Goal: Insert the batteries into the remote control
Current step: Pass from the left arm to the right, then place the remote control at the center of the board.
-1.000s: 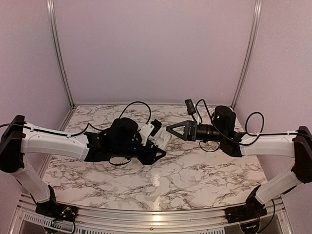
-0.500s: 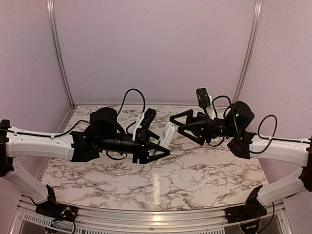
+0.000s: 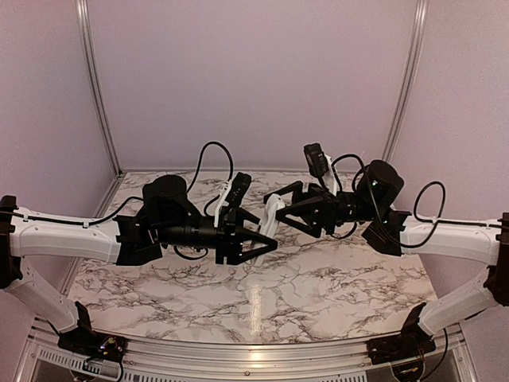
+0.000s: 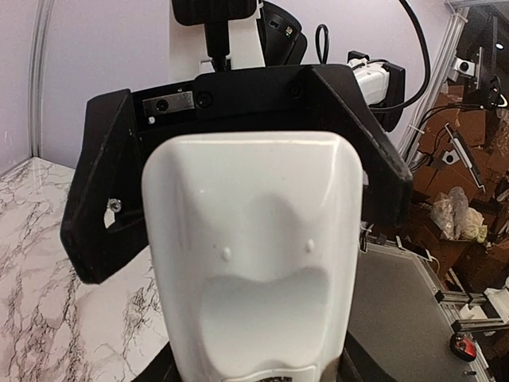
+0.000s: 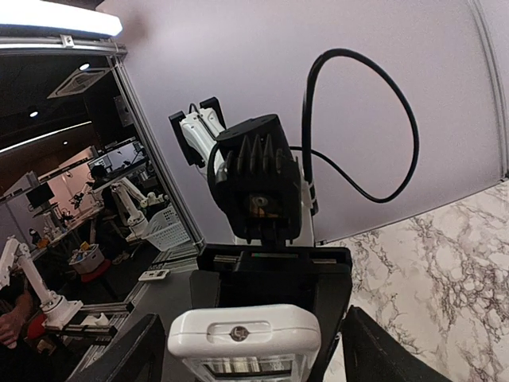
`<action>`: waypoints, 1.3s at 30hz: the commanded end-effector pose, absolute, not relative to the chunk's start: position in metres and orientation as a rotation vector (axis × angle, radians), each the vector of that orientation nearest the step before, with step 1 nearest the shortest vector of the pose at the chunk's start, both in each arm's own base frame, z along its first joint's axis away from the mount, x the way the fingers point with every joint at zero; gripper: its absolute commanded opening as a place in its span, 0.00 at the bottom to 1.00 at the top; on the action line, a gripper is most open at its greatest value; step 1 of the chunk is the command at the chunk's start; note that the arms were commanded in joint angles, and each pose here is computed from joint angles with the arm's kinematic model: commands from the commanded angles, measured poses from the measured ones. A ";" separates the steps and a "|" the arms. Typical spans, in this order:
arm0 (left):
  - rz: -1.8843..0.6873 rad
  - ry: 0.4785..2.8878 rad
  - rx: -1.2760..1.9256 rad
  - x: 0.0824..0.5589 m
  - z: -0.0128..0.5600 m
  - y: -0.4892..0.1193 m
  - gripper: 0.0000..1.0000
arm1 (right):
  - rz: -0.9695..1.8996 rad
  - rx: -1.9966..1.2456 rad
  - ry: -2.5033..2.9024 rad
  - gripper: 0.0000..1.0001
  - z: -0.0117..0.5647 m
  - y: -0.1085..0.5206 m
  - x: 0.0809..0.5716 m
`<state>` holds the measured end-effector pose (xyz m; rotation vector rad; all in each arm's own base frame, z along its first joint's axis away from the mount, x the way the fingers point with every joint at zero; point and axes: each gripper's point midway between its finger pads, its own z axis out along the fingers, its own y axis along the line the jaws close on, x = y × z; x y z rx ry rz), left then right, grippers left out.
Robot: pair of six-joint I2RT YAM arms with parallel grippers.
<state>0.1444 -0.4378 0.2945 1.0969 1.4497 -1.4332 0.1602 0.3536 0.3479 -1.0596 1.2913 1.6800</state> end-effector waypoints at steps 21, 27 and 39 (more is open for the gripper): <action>-1.359 1.484 0.963 0.172 0.298 -0.424 0.74 | 1.717 -1.054 1.312 0.20 0.352 0.363 0.166; -1.289 1.531 0.894 0.184 0.297 -0.403 0.99 | 1.627 -0.959 1.454 0.17 0.340 0.354 0.201; -1.105 1.701 0.628 0.232 0.274 -0.361 0.99 | 0.982 -0.805 2.124 0.14 0.234 0.323 0.305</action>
